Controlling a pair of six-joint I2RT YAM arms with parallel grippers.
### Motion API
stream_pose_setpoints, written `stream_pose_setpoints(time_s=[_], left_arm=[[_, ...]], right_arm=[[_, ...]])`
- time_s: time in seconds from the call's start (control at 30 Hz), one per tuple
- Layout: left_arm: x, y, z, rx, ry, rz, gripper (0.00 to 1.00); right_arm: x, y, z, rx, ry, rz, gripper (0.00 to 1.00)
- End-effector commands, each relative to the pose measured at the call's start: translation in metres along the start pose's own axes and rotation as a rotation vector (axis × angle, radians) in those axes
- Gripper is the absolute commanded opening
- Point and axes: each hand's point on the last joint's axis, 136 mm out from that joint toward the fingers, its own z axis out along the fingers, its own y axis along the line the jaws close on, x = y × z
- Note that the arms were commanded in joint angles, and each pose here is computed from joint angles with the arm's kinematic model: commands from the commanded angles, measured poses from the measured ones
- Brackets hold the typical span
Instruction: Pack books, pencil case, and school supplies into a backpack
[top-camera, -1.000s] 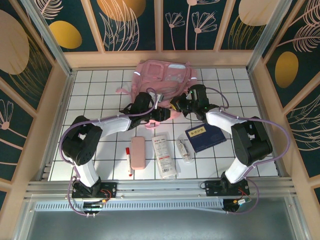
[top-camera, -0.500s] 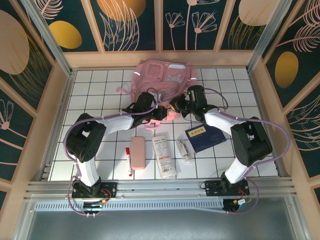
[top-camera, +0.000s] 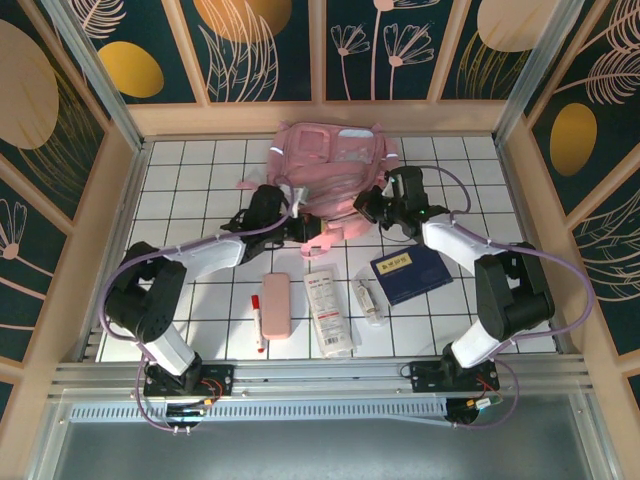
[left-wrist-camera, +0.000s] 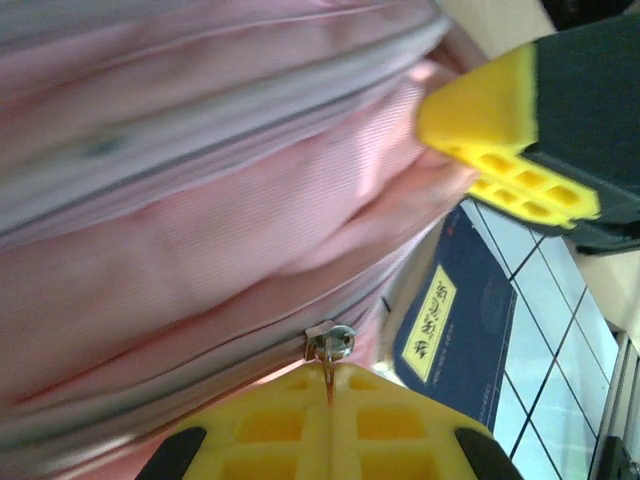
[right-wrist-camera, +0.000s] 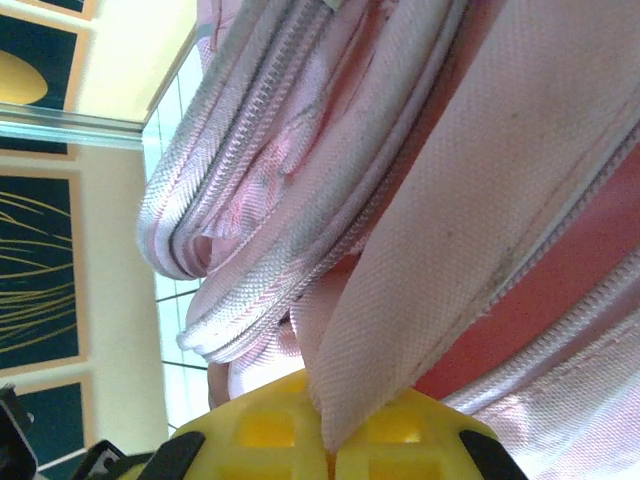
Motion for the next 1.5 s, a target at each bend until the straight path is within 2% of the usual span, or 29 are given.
stream_pose_setpoints(time_s=[0.0, 0.13, 0.23, 0.37, 0.43, 0.53, 0.67, 0.7, 0.73, 0.8, 0.93, 1.07, 1.2, 1.27, 1.33, 1.47], left_arm=[[-0.011, 0.01, -0.022, -0.057, -0.03, 0.058, 0.0], [-0.011, 0.046, -0.046, -0.192, -0.024, 0.087, 0.0], [-0.007, 0.061, -0.056, -0.289, 0.004, 0.194, 0.0], [0.004, 0.051, -0.054, -0.22, 0.051, 0.224, 0.0], [0.005, 0.037, -0.051, -0.148, 0.04, 0.185, 0.0], [0.01, 0.012, -0.045, -0.052, 0.022, 0.177, 0.0], [0.013, -0.008, -0.036, -0.008, 0.029, 0.208, 0.0], [0.012, -0.008, -0.034, -0.012, 0.024, 0.213, 0.1], [0.013, -0.004, -0.033, -0.026, 0.02, 0.221, 0.25], [0.017, 0.006, -0.031, -0.065, 0.031, 0.279, 0.41], [0.022, 0.046, -0.027, -0.24, 0.078, 0.363, 0.49], [0.03, 0.054, -0.01, -0.223, 0.129, 0.355, 0.5], [0.026, 0.044, 0.002, -0.168, 0.118, 0.329, 0.47], [0.024, 0.039, 0.001, -0.156, 0.109, 0.344, 0.48], [0.025, 0.039, -0.002, -0.163, 0.116, 0.373, 0.49], [0.033, 0.046, -0.009, -0.195, 0.158, 0.419, 0.46]], right_arm=[[-0.026, 0.012, -0.021, -0.035, -0.068, -0.093, 0.0], [-0.033, 0.013, -0.03, -0.041, -0.067, -0.129, 0.0], [-0.037, 0.009, -0.032, -0.051, -0.035, -0.143, 0.0], [-0.036, -0.004, -0.03, -0.046, 0.021, -0.134, 0.0], [-0.024, 0.006, -0.026, -0.111, 0.087, -0.088, 0.25], [-0.004, 0.013, -0.017, -0.106, 0.098, 0.021, 0.36], [0.008, 0.011, -0.005, -0.058, 0.08, 0.088, 0.39], [0.009, 0.007, -0.003, -0.039, 0.066, 0.107, 0.39], [0.009, 0.002, -0.002, -0.022, 0.047, 0.127, 0.41], [0.014, -0.004, 0.002, -0.016, 0.043, 0.175, 0.42], [0.029, -0.023, 0.007, 0.051, 0.048, 0.27, 0.47], [0.043, -0.031, 0.015, 0.1, 0.053, 0.319, 0.47], [0.043, -0.021, 0.023, 0.028, 0.045, 0.366, 0.42], [0.041, -0.016, 0.026, 0.005, 0.048, 0.387, 0.33], [0.039, -0.014, 0.028, -0.001, 0.046, 0.401, 0.19], [0.033, -0.011, 0.025, 0.025, 0.026, 0.408, 0.01]])
